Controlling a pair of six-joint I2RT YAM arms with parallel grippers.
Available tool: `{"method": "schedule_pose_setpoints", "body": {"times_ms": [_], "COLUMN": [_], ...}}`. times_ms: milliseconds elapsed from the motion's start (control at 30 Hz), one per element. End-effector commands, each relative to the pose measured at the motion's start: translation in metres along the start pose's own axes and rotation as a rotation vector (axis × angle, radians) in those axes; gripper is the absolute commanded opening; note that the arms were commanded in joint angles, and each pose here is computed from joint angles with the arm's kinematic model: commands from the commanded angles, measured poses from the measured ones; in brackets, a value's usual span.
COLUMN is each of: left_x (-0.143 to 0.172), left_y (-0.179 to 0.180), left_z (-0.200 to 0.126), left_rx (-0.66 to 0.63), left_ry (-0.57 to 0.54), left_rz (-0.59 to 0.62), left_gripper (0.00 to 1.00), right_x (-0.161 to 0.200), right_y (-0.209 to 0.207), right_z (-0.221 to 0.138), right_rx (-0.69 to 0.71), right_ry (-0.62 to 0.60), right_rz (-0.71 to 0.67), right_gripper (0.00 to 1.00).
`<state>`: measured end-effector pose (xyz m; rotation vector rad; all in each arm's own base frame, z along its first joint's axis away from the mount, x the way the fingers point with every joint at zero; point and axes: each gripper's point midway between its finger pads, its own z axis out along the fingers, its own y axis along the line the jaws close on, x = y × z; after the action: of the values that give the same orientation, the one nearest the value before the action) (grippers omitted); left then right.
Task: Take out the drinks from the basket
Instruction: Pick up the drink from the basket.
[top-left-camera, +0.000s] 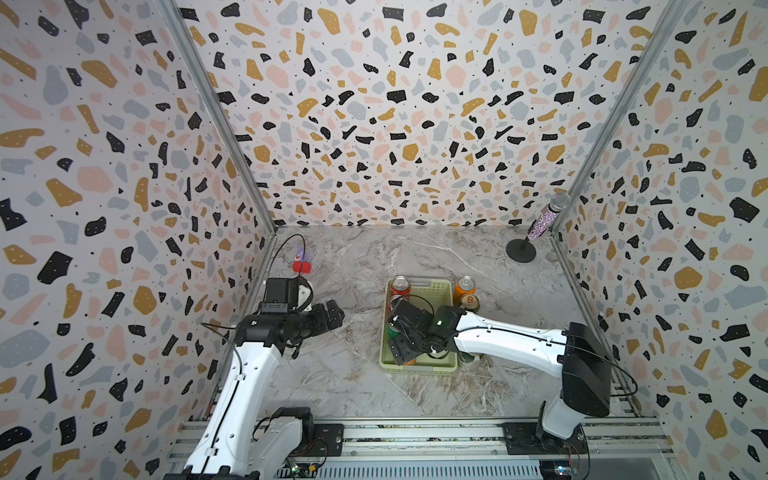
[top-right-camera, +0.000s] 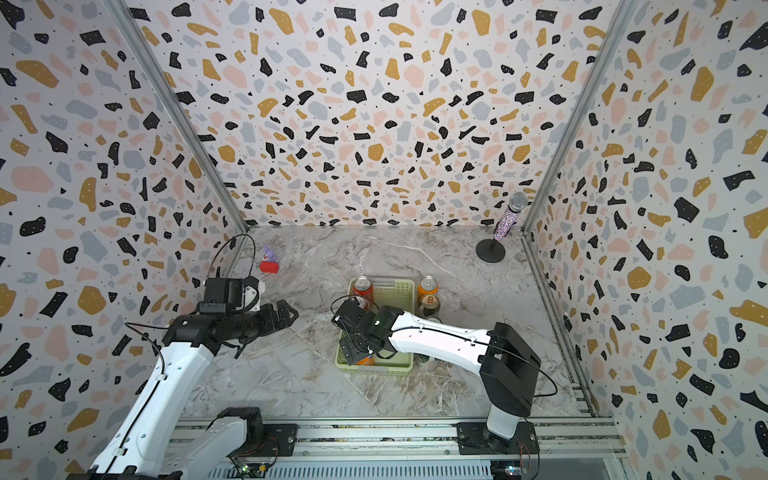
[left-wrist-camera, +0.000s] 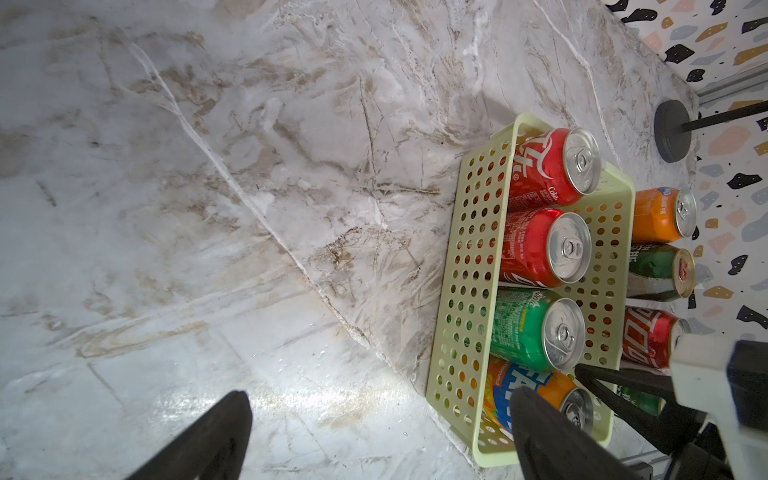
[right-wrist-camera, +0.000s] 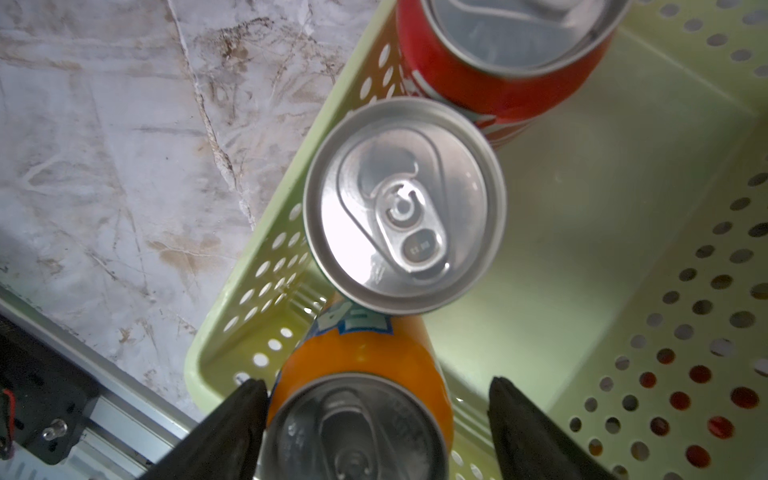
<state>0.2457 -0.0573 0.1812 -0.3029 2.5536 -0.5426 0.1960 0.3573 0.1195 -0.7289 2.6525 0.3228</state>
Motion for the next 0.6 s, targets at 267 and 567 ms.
{"method": "schedule_pose_setpoints", "body": {"times_ms": [267,567], "left_x": [-0.004,-0.004], "left_y": [-0.005,-0.005], "left_z": [0.000,0.000], "left_rx": [0.031,0.035], "left_ry": [-0.020,-0.020], "left_rz": [0.022,0.020], "left_gripper": [1.00,1.00], "right_x": [0.009,0.017], "right_y": [-0.001,-0.003], "right_z": [0.013,0.022], "right_rx": [0.014,0.021], "right_ry": [0.029,0.052], "right_rz": [0.027,0.039], "right_gripper": [0.83,0.79]}}
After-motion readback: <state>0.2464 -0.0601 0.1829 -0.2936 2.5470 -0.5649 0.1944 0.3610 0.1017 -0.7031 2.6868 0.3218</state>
